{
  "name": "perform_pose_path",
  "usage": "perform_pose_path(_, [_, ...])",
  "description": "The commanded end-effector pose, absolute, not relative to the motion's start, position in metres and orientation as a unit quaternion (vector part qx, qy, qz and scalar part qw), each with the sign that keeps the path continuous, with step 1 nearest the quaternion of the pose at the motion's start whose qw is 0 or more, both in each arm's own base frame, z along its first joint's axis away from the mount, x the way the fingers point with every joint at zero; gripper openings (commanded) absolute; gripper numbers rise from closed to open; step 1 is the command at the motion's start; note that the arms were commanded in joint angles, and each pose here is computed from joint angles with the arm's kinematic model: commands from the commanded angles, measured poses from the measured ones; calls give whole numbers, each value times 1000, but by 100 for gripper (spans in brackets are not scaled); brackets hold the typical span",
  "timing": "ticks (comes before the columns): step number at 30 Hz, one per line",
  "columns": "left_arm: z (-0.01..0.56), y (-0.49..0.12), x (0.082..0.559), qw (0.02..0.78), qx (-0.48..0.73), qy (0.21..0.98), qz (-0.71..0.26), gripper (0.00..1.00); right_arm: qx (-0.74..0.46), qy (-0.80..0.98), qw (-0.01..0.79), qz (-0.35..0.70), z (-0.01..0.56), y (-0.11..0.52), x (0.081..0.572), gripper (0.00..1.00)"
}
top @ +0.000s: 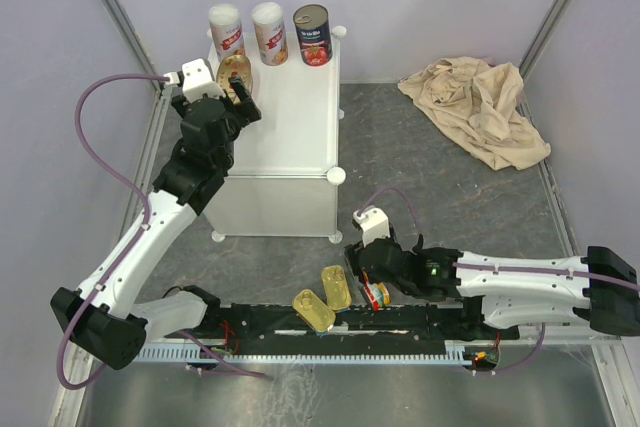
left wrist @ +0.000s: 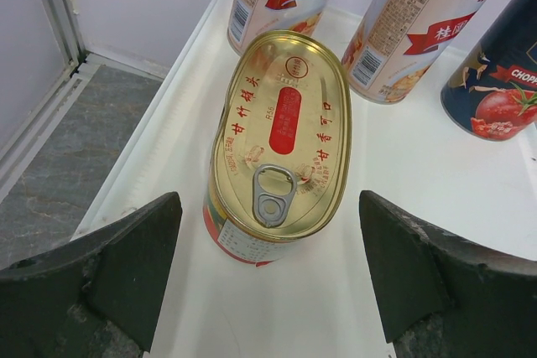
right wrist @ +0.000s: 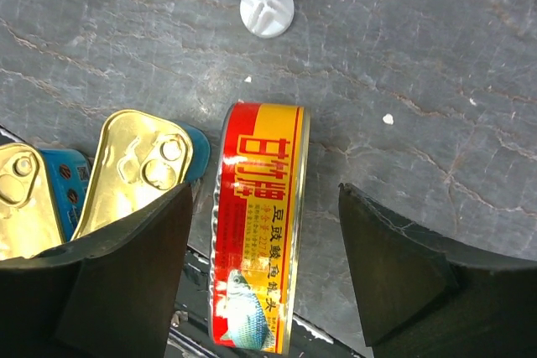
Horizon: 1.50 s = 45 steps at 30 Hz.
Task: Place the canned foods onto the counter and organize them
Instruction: Pick up the canned food from the center of the board.
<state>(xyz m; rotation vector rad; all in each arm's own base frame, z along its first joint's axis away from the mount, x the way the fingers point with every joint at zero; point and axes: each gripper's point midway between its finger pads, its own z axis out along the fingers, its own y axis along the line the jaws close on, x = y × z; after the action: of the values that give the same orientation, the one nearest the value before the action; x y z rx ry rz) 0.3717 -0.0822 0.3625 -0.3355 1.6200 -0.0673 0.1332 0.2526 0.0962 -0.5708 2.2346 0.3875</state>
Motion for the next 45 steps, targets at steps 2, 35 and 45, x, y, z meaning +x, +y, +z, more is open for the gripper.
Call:
perform_pose_path(2, [391, -85, 364, 696, -169, 694, -72, 92, -195, 883, 400, 152, 89, 248, 129, 78])
perform_pose_path(35, [383, -91, 364, 692, -168, 698, -81, 92, -187, 880, 415, 139, 90, 229, 127, 12])
perform_pose_path(45, [387, -89, 359, 695, -168, 693, -86, 92, -182, 869, 445, 121, 119, 222, 137, 5])
